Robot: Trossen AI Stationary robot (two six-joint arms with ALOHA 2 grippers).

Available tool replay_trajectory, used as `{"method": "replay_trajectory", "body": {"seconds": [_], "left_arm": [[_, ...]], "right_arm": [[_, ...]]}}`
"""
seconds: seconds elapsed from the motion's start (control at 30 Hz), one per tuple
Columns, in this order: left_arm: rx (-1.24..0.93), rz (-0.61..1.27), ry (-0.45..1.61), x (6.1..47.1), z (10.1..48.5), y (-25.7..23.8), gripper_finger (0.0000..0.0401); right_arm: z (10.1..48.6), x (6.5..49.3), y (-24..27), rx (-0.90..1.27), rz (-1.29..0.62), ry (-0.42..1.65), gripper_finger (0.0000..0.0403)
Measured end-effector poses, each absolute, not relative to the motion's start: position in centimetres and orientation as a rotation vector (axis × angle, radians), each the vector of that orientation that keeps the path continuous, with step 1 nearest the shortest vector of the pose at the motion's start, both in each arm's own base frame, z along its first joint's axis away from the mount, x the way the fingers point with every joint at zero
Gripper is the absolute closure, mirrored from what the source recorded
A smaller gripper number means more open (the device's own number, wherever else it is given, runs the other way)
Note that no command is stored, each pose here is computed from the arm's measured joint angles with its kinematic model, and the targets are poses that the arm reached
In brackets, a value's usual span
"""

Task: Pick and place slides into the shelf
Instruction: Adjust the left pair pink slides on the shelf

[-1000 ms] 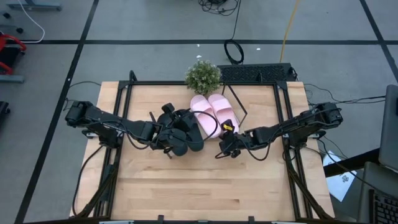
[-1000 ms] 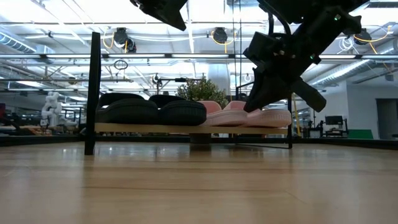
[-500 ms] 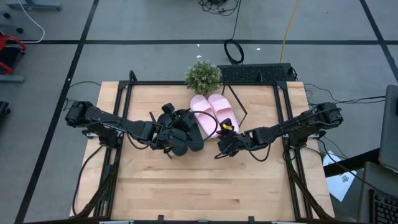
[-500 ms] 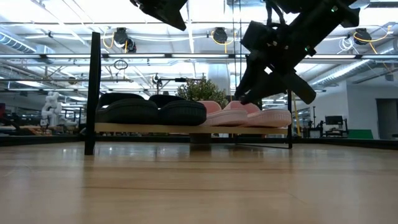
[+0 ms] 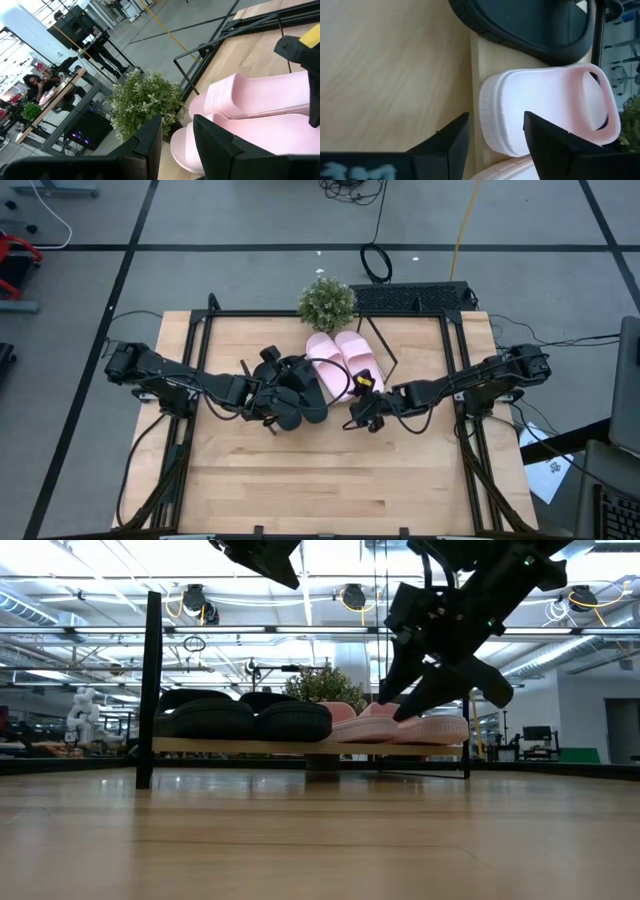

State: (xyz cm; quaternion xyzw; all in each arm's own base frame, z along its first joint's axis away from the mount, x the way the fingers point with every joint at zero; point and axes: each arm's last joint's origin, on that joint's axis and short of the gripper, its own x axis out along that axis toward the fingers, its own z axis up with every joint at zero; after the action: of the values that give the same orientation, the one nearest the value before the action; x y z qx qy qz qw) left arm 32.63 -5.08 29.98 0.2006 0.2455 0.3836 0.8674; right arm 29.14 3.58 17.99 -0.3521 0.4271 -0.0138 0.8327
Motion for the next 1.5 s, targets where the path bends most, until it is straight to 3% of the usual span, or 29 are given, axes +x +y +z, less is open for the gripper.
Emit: {"method": "replay_trajectory", "body": {"seconds": [1.1, 1.5], "left_arm": [[0.410, 0.770, 0.518, 32.70, 29.92, -5.15, 0.0281], [0.407, 0.758, 0.520, 32.72, 29.91, -5.17, 0.0281]], "right_arm": [[17.65, 29.22, 2.59, -0.665, -0.002, 0.926, 0.0239], [17.61, 29.22, 2.63, -0.649, 0.014, 0.924, 0.0306]]}}
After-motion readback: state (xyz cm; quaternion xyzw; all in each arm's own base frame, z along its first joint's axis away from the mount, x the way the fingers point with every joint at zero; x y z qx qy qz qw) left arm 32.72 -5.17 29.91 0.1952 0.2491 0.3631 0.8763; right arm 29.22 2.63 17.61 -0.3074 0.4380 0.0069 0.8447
